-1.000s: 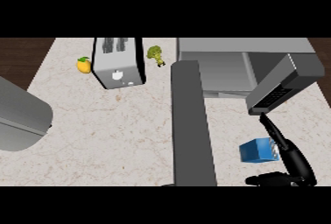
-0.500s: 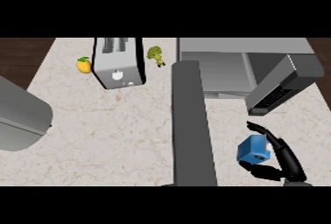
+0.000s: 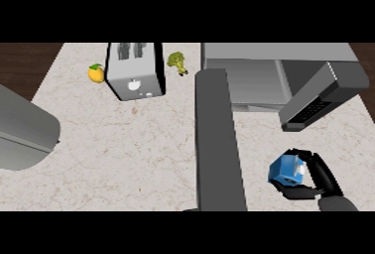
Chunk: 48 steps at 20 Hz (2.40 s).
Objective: Pick up the milk, place it into the microwave and close the microwave
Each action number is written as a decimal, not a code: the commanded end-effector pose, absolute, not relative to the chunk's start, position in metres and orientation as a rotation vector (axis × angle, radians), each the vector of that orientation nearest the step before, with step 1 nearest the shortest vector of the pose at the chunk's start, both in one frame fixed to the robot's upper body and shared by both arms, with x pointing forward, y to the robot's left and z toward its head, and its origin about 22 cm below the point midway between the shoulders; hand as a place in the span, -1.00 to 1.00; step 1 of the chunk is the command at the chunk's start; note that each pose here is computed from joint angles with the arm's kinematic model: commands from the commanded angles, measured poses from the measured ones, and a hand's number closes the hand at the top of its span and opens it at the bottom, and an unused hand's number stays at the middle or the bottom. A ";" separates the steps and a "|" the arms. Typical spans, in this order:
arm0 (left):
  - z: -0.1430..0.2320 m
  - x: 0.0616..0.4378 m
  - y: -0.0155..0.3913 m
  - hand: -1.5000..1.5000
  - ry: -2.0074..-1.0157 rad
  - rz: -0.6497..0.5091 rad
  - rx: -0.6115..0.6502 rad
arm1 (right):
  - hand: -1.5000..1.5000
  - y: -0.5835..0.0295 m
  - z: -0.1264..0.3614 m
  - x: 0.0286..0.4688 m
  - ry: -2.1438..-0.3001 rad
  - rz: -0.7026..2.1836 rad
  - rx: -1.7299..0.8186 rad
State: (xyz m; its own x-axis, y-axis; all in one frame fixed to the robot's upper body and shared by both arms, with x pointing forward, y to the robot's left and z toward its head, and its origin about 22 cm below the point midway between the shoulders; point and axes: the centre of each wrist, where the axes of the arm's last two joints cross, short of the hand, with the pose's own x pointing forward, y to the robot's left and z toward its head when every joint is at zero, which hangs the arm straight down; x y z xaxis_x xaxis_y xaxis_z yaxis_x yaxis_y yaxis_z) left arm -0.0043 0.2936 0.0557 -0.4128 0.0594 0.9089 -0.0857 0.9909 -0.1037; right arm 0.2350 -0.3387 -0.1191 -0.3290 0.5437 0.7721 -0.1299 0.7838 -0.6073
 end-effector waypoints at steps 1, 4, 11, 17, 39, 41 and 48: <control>0.061 -0.005 0.293 -1.00 -1.986 0.148 0.024 | 1.00 -0.327 -0.134 0.241 -1.773 0.758 -0.360; 0.057 0.010 0.292 -1.00 -1.989 0.157 -0.022 | 1.00 -0.317 -0.127 0.272 -1.769 0.652 -0.442; 0.047 0.014 0.297 -1.00 -2.001 0.158 -0.043 | 1.00 -0.296 -0.125 0.294 -1.894 0.502 -0.380; 0.060 -0.002 0.304 -1.00 -1.978 0.171 -0.032 | 1.00 -0.283 -0.119 0.304 -1.987 0.503 -0.194; 0.047 0.006 0.323 -1.00 -1.935 0.184 0.027 | 1.00 -0.205 -0.009 0.401 -1.914 0.568 -0.309; 0.032 -0.001 0.335 -1.00 -1.927 0.173 0.002 | 1.00 -0.216 -0.006 0.406 -1.911 0.580 -0.338; 0.041 0.027 0.322 -1.00 -1.937 0.160 -0.038 | 1.00 -0.216 0.023 0.431 -1.883 0.521 -0.569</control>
